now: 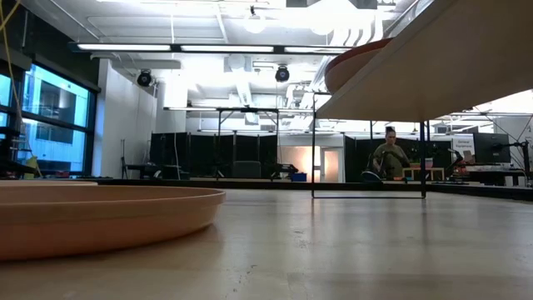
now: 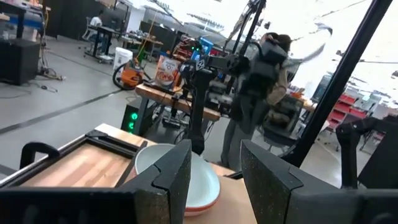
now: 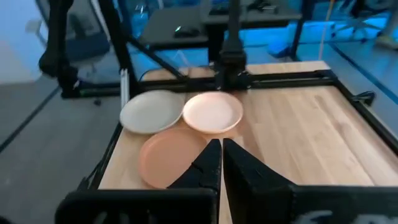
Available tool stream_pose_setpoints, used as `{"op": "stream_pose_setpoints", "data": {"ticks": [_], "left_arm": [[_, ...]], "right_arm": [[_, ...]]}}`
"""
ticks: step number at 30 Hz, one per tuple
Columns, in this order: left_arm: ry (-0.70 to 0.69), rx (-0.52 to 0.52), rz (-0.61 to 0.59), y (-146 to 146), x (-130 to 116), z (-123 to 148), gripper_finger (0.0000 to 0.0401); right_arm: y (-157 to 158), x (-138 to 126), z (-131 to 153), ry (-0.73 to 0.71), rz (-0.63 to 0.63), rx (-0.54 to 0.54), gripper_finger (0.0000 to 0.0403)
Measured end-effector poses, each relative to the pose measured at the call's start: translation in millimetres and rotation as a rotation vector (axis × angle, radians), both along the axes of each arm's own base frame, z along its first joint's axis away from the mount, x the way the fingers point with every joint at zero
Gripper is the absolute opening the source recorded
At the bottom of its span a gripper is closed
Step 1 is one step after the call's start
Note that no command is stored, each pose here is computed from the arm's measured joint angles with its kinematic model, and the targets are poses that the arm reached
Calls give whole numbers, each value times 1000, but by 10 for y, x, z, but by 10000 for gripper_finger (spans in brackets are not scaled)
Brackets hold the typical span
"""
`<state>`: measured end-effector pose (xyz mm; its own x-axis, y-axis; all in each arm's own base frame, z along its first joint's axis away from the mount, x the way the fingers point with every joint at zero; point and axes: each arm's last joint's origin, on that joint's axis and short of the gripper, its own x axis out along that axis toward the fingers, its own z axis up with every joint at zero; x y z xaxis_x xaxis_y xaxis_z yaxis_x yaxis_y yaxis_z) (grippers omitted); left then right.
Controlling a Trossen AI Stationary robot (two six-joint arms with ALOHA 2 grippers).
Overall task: Place and stack plates onto a shelf
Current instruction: Put the light orange plate on the shelf
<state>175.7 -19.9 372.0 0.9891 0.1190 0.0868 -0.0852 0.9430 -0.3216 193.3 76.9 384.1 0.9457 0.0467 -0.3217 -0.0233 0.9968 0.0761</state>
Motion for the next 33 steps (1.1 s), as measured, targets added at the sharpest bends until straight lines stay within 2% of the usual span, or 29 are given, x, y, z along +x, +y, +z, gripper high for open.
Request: {"op": "stream_pose_setpoints", "data": {"ticks": [5, 9, 13, 22, 25, 28, 31, 33], "left_arm": [[55, 2, 0, -4, 28, -60, 129], [68, 4, 1, -8, 56, -79, 129], [81, 7, 1, -15, 97, -104, 129], [97, 9, 8, -23, 162, -139, 129], [95, -25, 38, -22, 207, -151, 129], [186, -73, 95, -13, 272, -276, 129], [378, -163, 174, 48, 272, -502, 129], [555, -235, 219, 85, 261, -701, 129]], "right_arm": [[-204, -266, -208, -70, -68, 98, 0], [-271, -378, -336, -239, -82, 192, 0], [-307, -378, -409, -389, -92, 203, 0], [-318, -343, -440, -399, -104, 194, 0], [-317, -343, -440, -399, -103, 186, 0], [-317, -341, -442, -397, -103, 185, 0], [-317, -341, -443, -397, -104, 185, 0], [-317, -341, -444, -395, -103, 185, 0]]}}
